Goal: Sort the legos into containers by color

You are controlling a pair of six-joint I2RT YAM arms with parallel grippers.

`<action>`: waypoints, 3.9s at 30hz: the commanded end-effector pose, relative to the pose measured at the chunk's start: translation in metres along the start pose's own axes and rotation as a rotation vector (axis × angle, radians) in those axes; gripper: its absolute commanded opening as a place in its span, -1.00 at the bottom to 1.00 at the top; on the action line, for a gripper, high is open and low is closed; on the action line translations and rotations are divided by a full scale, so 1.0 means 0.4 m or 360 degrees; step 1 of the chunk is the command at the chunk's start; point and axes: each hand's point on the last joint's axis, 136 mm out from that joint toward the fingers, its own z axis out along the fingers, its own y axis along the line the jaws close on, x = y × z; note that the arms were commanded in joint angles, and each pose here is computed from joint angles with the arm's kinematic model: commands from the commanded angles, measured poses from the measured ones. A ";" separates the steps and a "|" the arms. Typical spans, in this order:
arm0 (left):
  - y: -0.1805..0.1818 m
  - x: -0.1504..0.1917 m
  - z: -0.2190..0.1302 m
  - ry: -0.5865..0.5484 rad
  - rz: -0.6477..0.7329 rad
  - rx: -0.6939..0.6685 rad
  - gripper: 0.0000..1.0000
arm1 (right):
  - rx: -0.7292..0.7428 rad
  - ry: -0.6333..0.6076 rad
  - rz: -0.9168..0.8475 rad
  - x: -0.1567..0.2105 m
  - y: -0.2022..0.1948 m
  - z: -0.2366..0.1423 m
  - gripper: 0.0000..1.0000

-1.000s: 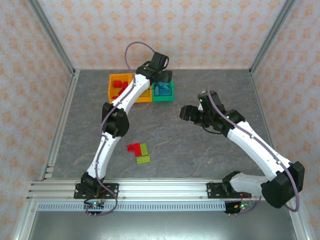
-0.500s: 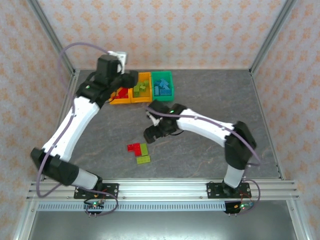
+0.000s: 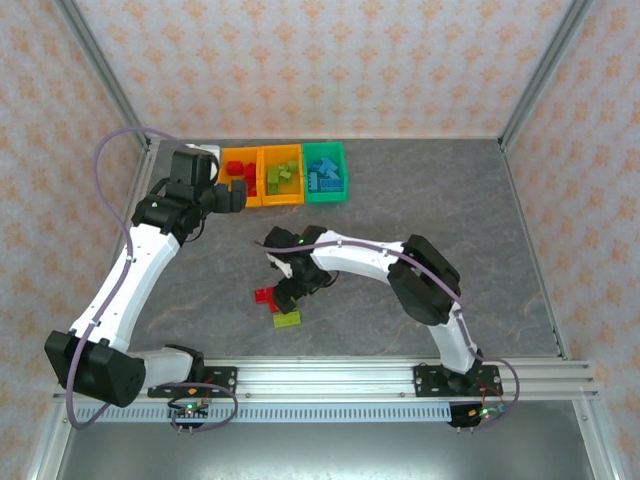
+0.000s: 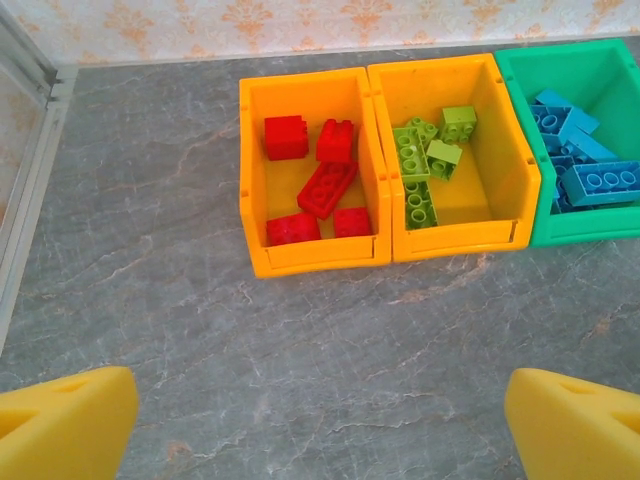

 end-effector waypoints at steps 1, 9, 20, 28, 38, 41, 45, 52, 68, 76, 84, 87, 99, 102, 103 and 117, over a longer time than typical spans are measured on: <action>0.020 0.006 -0.016 -0.0005 -0.0005 -0.0049 0.91 | 0.0001 -0.0036 -0.0017 -0.028 0.015 0.014 0.80; 0.026 0.028 -0.015 0.0025 0.0038 -0.0062 0.93 | 0.0210 -0.0070 0.0203 -0.035 -0.061 0.043 0.55; 0.006 0.049 -0.018 0.0036 0.0060 0.0055 0.96 | 0.0455 -0.0098 0.0622 0.026 -0.279 -0.013 0.43; -0.039 0.086 -0.034 0.0049 0.0062 0.0244 1.00 | 0.0236 -0.0277 0.0622 -0.058 -0.216 -0.097 0.68; -0.025 0.117 -0.038 0.0099 0.0196 0.0208 1.00 | 0.0179 -0.0109 0.0643 -0.023 -0.239 -0.049 0.81; -0.027 0.119 -0.030 0.0107 0.0199 0.0211 1.00 | 0.0013 -0.0094 0.0525 -0.003 -0.193 -0.049 0.99; -0.037 0.129 -0.015 0.0127 0.0165 0.0241 1.00 | 0.0018 0.0011 0.0478 0.017 -0.188 -0.026 0.98; -0.034 0.141 -0.027 0.0140 0.0213 0.0242 1.00 | 0.0346 0.0100 0.0465 0.045 -0.244 0.007 0.62; -0.062 0.184 -0.124 0.0085 0.0222 0.0434 1.00 | 0.0126 -0.0756 0.0815 -0.232 -0.314 -0.295 0.22; -0.059 0.196 -0.117 0.0130 -0.0064 0.0416 1.00 | 0.0071 -0.1140 0.1026 -0.520 -0.438 -0.384 0.14; -0.050 0.205 -0.122 0.0144 -0.0058 0.0387 1.00 | -0.0025 -0.1466 0.0945 -0.729 -0.476 -0.395 0.13; -0.049 0.215 -0.115 0.0175 -0.0050 0.0380 1.00 | -0.0104 -0.1629 0.0938 -0.771 -0.485 -0.439 0.20; -0.074 0.301 -0.056 0.0375 -0.0312 0.0413 0.99 | -0.0307 -0.1577 0.0954 -0.683 -0.441 -0.628 0.80; -0.083 0.342 -0.048 0.0471 -0.0493 0.0404 0.90 | -0.0327 -0.1445 0.0954 -0.596 -0.423 -0.666 0.81; -0.096 0.367 -0.045 0.0526 -0.0553 0.0418 0.86 | -0.0296 -0.1384 0.0933 -0.558 -0.414 -0.662 0.81; -0.154 0.636 -0.012 0.0979 -0.0542 0.0160 0.34 | 0.0069 -0.0782 0.1180 -0.019 -0.429 -0.393 0.87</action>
